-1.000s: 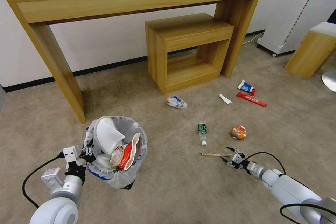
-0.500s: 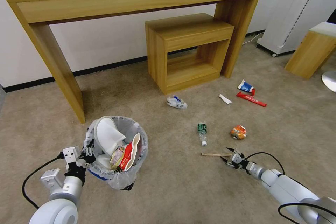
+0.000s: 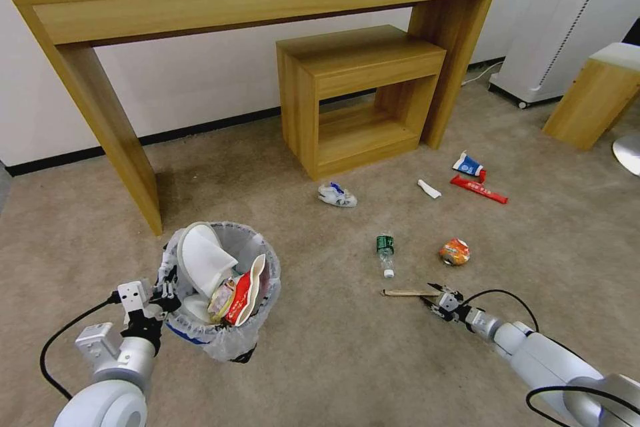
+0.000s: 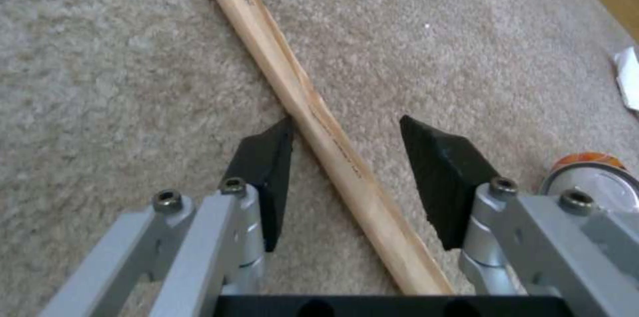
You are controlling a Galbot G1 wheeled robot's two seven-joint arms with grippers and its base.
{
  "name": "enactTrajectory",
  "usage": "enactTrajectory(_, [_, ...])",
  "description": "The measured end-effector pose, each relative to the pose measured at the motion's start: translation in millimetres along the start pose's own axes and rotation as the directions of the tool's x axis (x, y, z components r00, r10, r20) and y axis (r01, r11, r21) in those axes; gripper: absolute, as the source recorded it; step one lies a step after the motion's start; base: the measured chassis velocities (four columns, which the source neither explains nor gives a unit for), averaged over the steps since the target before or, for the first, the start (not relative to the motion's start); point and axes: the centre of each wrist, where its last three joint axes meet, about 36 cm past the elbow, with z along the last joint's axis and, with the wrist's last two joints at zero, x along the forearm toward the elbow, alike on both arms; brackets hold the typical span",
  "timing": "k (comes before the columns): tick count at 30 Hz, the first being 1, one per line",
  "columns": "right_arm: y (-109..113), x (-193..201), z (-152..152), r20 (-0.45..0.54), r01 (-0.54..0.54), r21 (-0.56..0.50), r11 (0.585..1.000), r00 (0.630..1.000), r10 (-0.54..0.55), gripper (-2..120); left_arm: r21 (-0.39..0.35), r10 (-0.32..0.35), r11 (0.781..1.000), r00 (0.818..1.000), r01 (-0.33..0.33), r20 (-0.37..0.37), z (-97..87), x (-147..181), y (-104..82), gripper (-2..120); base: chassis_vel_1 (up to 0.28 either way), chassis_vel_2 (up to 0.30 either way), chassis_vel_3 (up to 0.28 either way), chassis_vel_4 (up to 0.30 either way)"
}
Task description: Pick up the trash bin and place the garbage on the floor into it.
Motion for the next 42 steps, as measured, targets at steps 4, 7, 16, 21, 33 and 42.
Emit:
enactTrajectory(4, [0,-1,0,0.000,0.000,-0.001,1.000,1.000,0.000,41,-0.001,-0.001,1.000,1.000,0.001,-0.001,0.4,1,0.5,2,0.000,0.000,0.000,0.000])
enactTrajectory(7, [1,-1,-1,-0.001,0.001,-0.002,1.000,1.000,-0.001,41,0.002,-0.003,1.000,1.000,0.003,0.002,1.2,2,0.8,2,0.000,0.000,0.000,0.000])
enactTrajectory(16, [2,-2,-1,0.000,0.005,-0.002,1.000,1.000,-0.005,24,0.002,-0.006,1.000,1.000,0.006,0.005,1.4,2,1.6,2,0.000,0.000,0.000,0.000])
enactTrajectory(21, [1,-2,-1,-0.002,0.006,-0.002,1.000,1.000,-0.006,5,0.003,-0.007,1.000,1.000,0.007,0.007,1.0,2,1.6,2,0.000,0.000,0.000,0.000])
enactTrajectory(33, [0,-5,-5,0.012,0.004,-0.009,1.000,1.000,-0.004,0,0.002,-0.011,1.000,1.000,0.011,0.001,3.1,1,3.2,2,0.000,0.000,0.000,0.000])
enactTrajectory(42, [-10,-1,-6,0.034,-0.034,-0.032,0.999,0.999,0.035,0,0.004,-0.011,1.000,1.000,0.011,0.004,3.8,-5,3.2,2,0.000,0.000,0.000,0.000])
